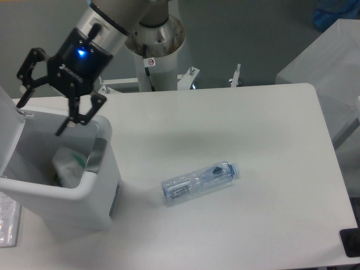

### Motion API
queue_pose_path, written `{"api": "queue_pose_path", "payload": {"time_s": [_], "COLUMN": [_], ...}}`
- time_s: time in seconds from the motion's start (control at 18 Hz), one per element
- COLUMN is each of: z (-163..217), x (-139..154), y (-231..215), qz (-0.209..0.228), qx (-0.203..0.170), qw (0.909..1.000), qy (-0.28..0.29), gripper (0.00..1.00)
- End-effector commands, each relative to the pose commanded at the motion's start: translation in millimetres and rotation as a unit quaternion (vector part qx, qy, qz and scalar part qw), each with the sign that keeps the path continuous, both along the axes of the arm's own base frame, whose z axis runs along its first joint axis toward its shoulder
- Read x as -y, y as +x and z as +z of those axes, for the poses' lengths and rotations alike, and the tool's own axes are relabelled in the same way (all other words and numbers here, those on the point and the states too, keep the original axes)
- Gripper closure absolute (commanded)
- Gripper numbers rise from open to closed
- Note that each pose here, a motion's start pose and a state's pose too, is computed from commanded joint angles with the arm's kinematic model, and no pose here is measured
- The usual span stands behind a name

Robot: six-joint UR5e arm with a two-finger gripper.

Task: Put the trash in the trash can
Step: 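Open the gripper to drop the bag into the bin, then move the open gripper over the clear water bottle and lower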

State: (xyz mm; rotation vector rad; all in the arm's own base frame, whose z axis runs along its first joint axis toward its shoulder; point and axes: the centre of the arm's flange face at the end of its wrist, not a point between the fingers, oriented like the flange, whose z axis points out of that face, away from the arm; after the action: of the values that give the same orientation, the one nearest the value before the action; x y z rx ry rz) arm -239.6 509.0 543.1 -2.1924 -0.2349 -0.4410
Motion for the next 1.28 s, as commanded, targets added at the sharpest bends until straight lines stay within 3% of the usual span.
{"api": "queue_pose_path", "payload": {"time_s": [0.17, 0.28, 0.5, 0.67, 1.06, 1.28], "z": [-1, -6, -45, -74, -107, -163], "x": [16, 26, 29, 24, 21, 24], "y": [-38, -63, -119, -142, -155, -162], "qz": [0.024, 0.030, 0.053, 0.048, -0.009, -0.025], "qx": [-0.022, -0.059, -0.110, -0.145, -0.188, -0.195], "qw": [0.9995, 0.9978, 0.9902, 0.9819, 0.9716, 0.9534], "qy": [0.001, -0.006, -0.067, -0.113, -0.143, -0.229], "gripper": [0.00, 0.00, 0.00, 0.00, 0.00, 0.00]}}
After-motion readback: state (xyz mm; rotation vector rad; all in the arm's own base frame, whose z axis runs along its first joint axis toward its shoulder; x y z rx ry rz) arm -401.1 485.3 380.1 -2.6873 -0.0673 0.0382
